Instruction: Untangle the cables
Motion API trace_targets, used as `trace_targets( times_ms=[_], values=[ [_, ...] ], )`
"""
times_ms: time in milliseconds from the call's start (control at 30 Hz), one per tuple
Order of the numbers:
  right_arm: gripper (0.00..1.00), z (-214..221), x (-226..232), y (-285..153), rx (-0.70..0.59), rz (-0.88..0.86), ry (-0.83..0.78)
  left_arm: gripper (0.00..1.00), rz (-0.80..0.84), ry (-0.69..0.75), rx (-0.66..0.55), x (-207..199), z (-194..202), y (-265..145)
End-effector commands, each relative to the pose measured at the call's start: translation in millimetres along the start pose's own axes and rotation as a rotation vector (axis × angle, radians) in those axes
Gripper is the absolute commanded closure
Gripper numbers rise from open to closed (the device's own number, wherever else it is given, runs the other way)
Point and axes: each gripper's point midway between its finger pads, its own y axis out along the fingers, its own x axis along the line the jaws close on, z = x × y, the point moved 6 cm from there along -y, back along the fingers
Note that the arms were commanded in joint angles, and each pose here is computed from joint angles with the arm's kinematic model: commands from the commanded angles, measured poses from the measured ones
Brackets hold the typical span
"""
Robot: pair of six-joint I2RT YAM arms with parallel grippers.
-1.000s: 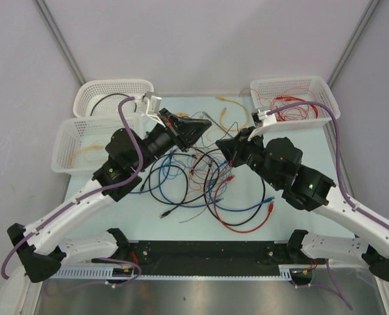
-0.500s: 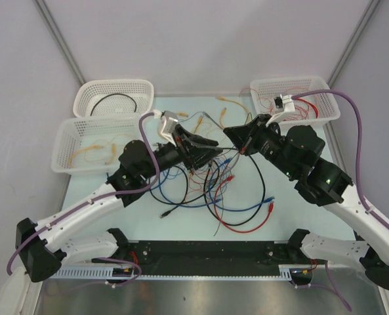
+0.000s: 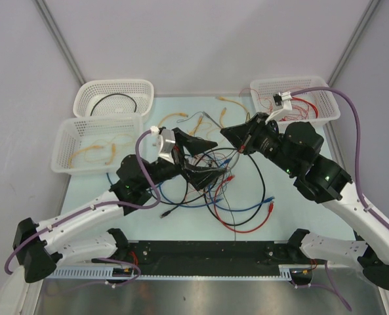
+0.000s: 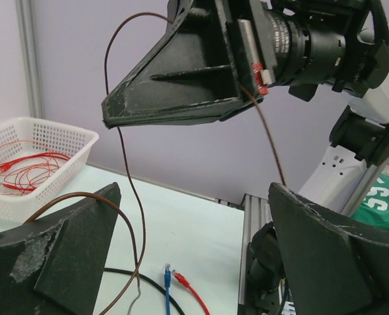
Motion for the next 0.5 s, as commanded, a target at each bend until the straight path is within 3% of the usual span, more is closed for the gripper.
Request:
trace_targets(
  times_ms=[0, 300, 467],
  values=[
    [1.00, -18.9, 24.0, -10.5, -0.029, -0.094, 0.050, 0.00, -0.019, 0.048, -0.033, 3.9, 1.3, 1.6],
    [1.00, -14.1, 43.5, -13.6, 0.027, -0.205, 0.120, 0.00, -0.144, 0.054, 0.041, 31.7, 35.5, 7.0],
    [1.00, -15.0, 63.6, -20.9, 0.062, -0.312, 0.159, 0.00, -0.213, 0.079, 0.025, 46.1, 42.3, 11.3]
  ],
)
